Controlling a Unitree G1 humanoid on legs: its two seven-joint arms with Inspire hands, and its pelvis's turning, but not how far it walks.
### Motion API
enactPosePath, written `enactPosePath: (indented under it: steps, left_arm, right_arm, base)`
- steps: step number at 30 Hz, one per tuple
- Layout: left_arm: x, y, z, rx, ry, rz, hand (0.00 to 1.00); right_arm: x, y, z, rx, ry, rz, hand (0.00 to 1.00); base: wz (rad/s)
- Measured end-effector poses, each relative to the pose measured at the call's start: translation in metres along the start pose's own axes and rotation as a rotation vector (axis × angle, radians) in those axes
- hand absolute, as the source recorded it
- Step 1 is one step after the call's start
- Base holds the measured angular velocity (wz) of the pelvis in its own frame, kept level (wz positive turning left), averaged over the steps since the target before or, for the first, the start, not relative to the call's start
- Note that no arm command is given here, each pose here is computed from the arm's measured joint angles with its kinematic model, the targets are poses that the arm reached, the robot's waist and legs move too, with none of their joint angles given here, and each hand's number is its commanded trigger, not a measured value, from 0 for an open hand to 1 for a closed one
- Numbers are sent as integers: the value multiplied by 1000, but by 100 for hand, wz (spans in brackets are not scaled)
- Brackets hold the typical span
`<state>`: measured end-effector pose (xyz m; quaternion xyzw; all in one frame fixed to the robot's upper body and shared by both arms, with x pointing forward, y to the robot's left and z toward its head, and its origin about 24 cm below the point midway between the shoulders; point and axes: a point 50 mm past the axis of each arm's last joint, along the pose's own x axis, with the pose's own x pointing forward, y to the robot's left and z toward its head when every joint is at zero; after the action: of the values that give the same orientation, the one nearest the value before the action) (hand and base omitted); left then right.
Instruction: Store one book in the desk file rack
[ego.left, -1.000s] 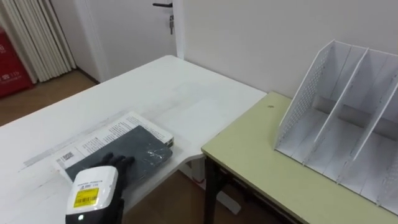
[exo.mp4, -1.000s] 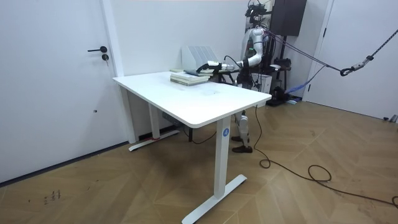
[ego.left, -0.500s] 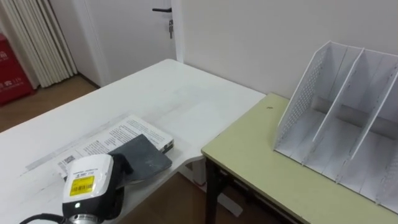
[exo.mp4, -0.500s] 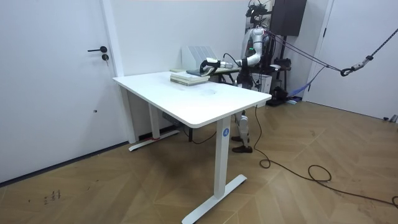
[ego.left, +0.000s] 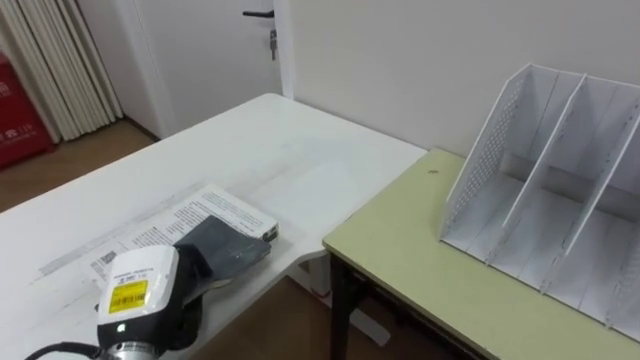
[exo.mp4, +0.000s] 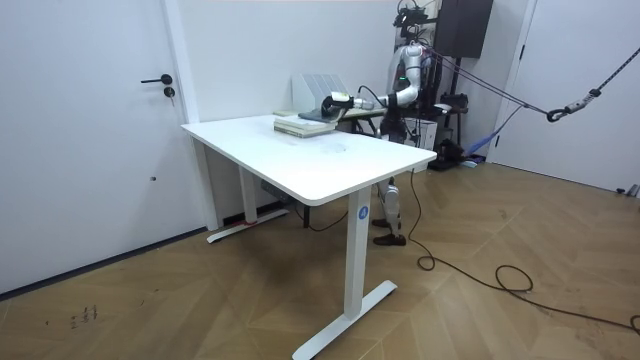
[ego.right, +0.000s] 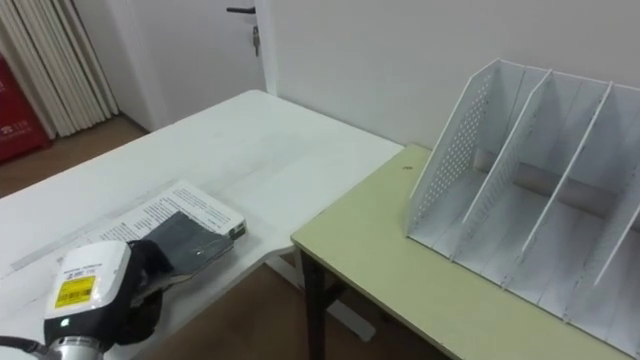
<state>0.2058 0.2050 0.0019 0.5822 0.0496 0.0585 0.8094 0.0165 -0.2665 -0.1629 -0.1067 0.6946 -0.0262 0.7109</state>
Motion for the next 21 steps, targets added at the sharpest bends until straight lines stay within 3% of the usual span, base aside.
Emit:
enactPosePath:
  steps: [3,9,15,21]
  left_arm:
    - [-2,6,0,-78,12,6,100]
    - [1,21,2,-427,35,27,100]
    - [1,26,4,-675,13,7,100]
    - [2,30,11,-1055,-50,-55,100]
  right_arm:
    - [0,0,5,2,-25,0,0]
    - [-1,4,26,71,-142,12,0]
    - [-3,12,40,109,-245,58,0]
    - [-8,27,61,48,-363,171,0]
  base:
    - [0]
    - [2]
    - [10]
    - [-6]
